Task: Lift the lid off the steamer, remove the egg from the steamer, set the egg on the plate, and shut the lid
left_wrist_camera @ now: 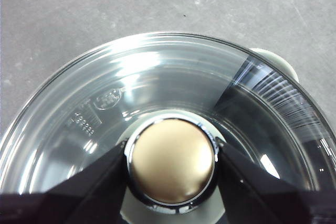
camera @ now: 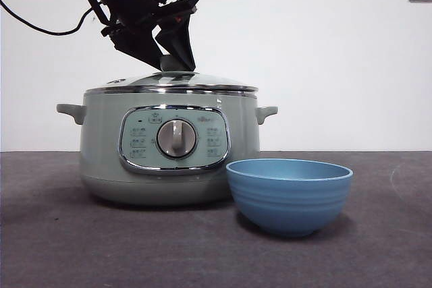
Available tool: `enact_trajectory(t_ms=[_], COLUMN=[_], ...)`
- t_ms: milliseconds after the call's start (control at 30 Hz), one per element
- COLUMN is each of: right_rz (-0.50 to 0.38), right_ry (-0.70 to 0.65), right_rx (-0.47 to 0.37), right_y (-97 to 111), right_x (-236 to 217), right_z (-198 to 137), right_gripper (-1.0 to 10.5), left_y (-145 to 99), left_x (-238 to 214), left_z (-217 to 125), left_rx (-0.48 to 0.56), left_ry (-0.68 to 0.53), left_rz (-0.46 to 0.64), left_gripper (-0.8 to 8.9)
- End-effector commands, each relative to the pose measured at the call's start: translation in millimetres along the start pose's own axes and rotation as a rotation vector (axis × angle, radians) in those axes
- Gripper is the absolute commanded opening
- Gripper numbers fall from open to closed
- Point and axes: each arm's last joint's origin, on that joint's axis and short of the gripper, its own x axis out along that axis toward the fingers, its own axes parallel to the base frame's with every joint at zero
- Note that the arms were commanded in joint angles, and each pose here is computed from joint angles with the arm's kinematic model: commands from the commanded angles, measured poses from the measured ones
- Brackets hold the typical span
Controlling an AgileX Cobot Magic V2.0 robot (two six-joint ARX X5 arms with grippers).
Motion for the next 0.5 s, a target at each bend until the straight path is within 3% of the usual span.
enact_trajectory(t_ms=[33,133,167,267,300,500], right_rz=[-0.004,-0.004,-0.004,-0.004,-0.004,-0.006], right_ry=[0.007,0.012,0.015,0.016,0.017,0.031], right_rx=[-0.005,-0.005,-0.005,-0.005,-0.005,-0.006], right_y=[-0.2,-0.3,-0.3,-0.3,-0.3,-0.5], right_x=[1.0,1.0,1.0,1.0,1.0,1.0], right_z=[-1.7,-2.2,-2.4,-2.5,-2.6,-4.0], right_gripper=[4.7,4.7,4.7,4.7,4.7,4.7], left_y=[1.0,1.0,0.9,0.8,0.9,1.5], left_x=[10.8,10.7,10.7,10.6,10.5,5.5], left_z=[-21.8,-22.5,-22.7,-23.3,-23.7,-21.8], left_rx=[0.011,0.009,0.009,0.008,0.008,0.011], left_ry=[0.145,0.152,0.154,0.161,0.165,0.155], left_rz=[0.018,0.017,0.017,0.016,0.016,0.048], left_gripper=[-0.08,0.15,0.79,4.68,5.54,5.66])
